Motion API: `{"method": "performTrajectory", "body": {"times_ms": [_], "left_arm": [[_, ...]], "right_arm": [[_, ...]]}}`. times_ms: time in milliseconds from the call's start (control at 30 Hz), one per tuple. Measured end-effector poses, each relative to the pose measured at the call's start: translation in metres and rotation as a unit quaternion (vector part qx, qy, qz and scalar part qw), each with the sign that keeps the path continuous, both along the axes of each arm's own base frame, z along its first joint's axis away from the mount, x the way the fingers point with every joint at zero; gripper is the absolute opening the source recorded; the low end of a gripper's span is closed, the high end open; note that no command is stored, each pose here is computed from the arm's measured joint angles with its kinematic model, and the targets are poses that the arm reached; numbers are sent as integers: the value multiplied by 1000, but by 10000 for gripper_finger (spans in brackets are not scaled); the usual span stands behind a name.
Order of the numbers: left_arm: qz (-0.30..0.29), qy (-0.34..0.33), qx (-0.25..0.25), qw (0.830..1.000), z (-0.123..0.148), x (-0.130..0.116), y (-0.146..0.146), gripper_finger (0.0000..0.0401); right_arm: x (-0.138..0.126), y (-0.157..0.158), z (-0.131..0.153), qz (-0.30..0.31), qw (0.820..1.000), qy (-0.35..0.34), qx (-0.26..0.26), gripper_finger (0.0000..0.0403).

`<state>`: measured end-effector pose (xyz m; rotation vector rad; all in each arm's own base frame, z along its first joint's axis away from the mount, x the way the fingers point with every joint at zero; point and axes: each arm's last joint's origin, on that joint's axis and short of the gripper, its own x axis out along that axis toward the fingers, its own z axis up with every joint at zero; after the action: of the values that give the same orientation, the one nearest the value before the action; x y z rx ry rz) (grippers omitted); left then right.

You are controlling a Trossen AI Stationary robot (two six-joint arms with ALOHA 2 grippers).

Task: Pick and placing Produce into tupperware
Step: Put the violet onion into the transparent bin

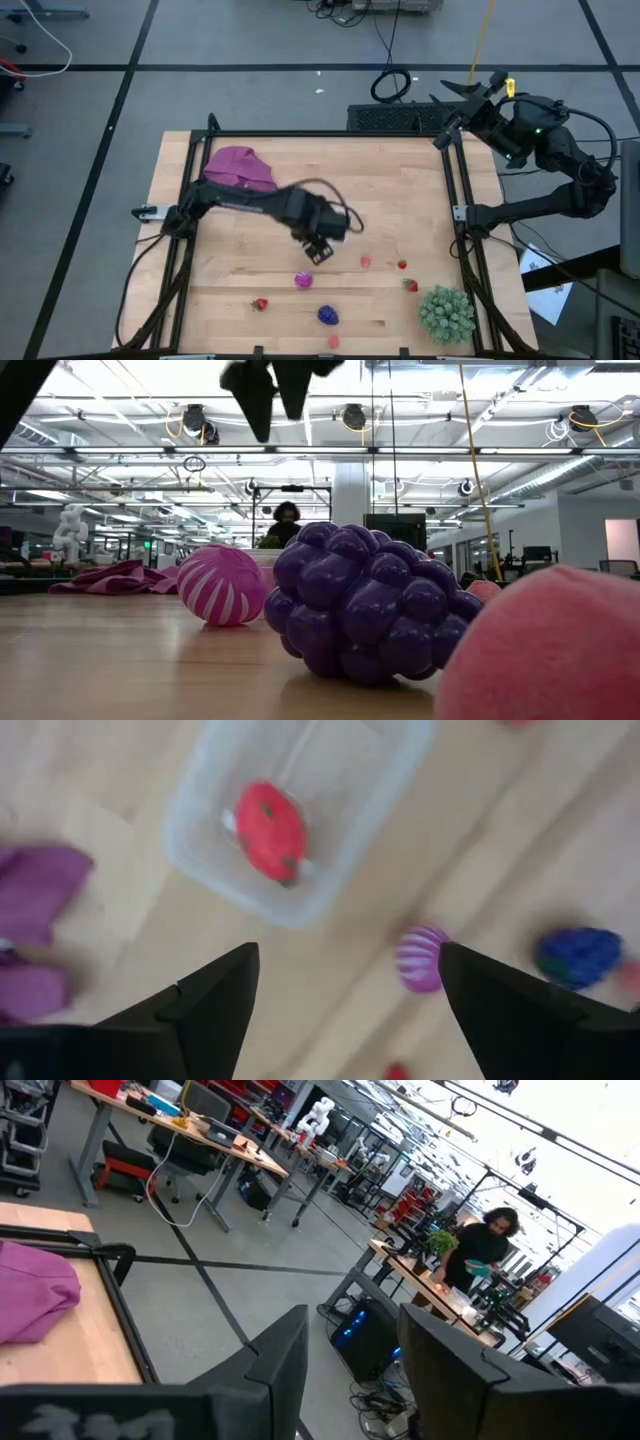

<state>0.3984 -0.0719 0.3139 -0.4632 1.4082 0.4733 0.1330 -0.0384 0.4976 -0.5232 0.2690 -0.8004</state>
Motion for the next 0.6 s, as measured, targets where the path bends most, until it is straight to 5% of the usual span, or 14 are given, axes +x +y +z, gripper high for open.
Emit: {"method": "performTrajectory", "body": {"times_ms": [167,400,600], "left_arm": [[11,-24,5,1000,-3,-6,-47,315],[-92,-66,1,994,-35,-3,-94,315],[-149,-19,-17,989,-75,-13,-110,315]], "right_arm": [[-4,1,1,0,1000,-7,1,148],[-7,1,2,-1,1000,-27,15,148],[-8,1,2,-1,999,-38,24,148]]}}
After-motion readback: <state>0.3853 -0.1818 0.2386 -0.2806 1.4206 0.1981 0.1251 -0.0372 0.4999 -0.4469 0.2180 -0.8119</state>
